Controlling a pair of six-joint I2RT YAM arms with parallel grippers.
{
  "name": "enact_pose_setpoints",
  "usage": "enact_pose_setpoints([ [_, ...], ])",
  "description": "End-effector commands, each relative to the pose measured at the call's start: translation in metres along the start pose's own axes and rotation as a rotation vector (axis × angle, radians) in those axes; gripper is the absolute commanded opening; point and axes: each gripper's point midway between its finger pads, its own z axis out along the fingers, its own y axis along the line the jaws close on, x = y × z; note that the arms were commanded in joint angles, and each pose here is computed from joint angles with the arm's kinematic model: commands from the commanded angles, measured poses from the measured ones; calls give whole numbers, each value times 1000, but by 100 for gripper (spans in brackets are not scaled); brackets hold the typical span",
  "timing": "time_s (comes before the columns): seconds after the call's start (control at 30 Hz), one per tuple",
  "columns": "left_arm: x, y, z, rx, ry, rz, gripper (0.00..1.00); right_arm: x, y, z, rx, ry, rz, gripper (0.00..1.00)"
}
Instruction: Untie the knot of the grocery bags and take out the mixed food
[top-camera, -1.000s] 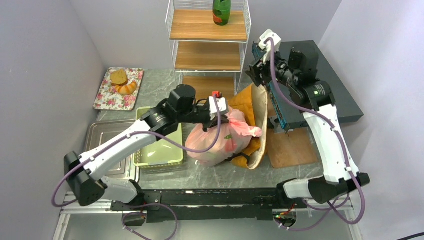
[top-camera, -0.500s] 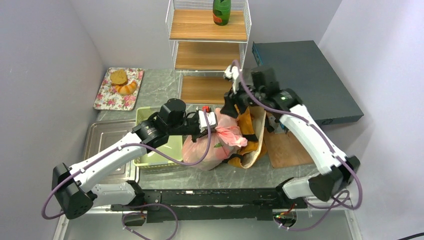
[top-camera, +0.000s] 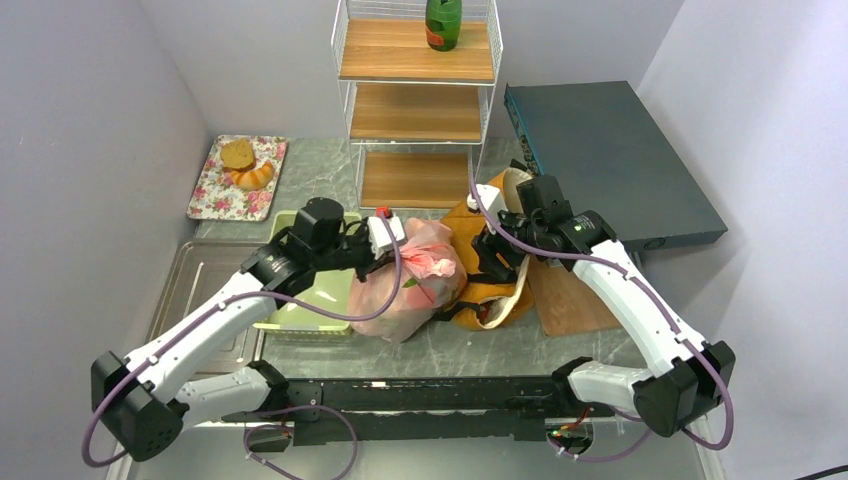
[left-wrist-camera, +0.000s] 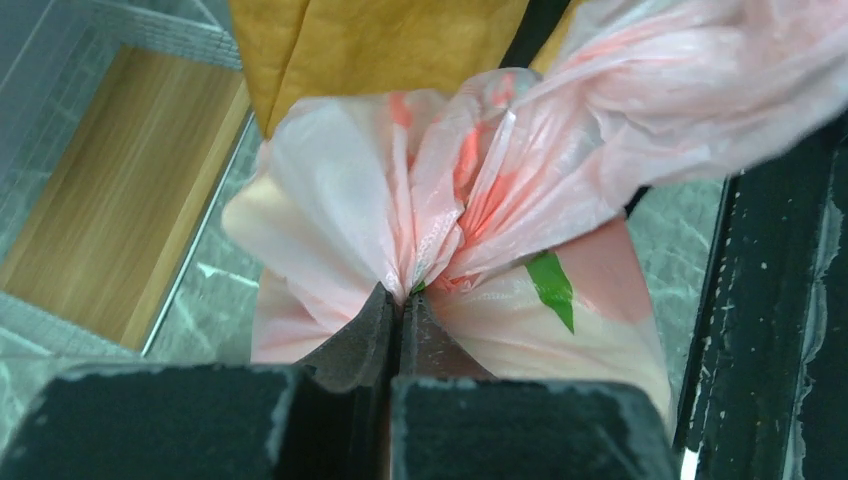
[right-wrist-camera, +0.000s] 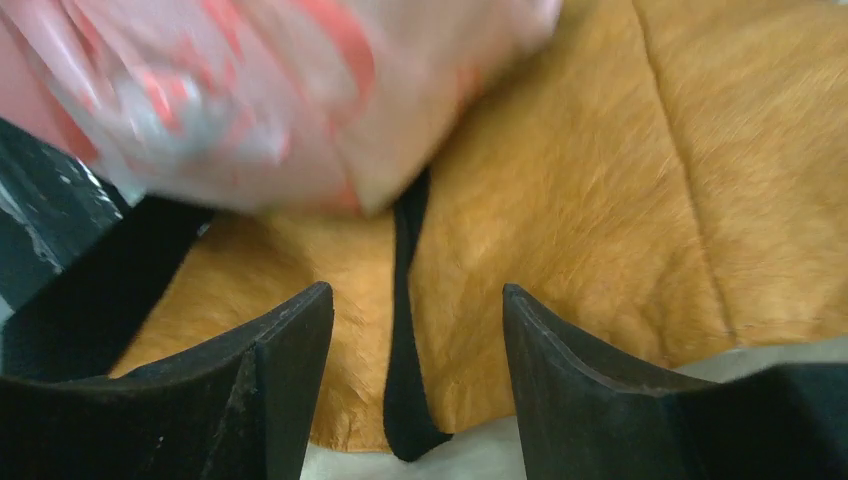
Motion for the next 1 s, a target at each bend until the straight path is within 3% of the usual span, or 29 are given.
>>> enact_pose_setpoints([
  [0.0, 13, 6, -23, -79, 37, 5, 0, 35, -14, -4, 55, 122, -28, 65],
  [0.17, 35, 17, -23, -163, 84, -122, 0, 48, -17, -7, 67, 130, -25, 66],
  [0.37, 24, 7, -10, -92, 22, -124, 3, 3, 0, -19, -12, -27, -36, 68],
  [0.4, 18, 2, -9, -58, 12, -102, 10, -5, 2, -22, -23, -53, -40, 68],
  [0.53, -9, -22, -10, 80, -41, 6, 59, -34, 11, -30, -83, -134, -62, 69],
  [0.67, -39, -13, -32, 56, -86, 55, 80, -69, 22, -44, -137, -233, -106, 70],
  [0.83, -56, 3, -74, -18, -122, 49, 79, -117, 30, -55, -143, -338, -177, 71],
  [0.97, -38, -17, -95, 16, -83, 16, 74, -147, 38, -45, -157, -370, -258, 69],
])
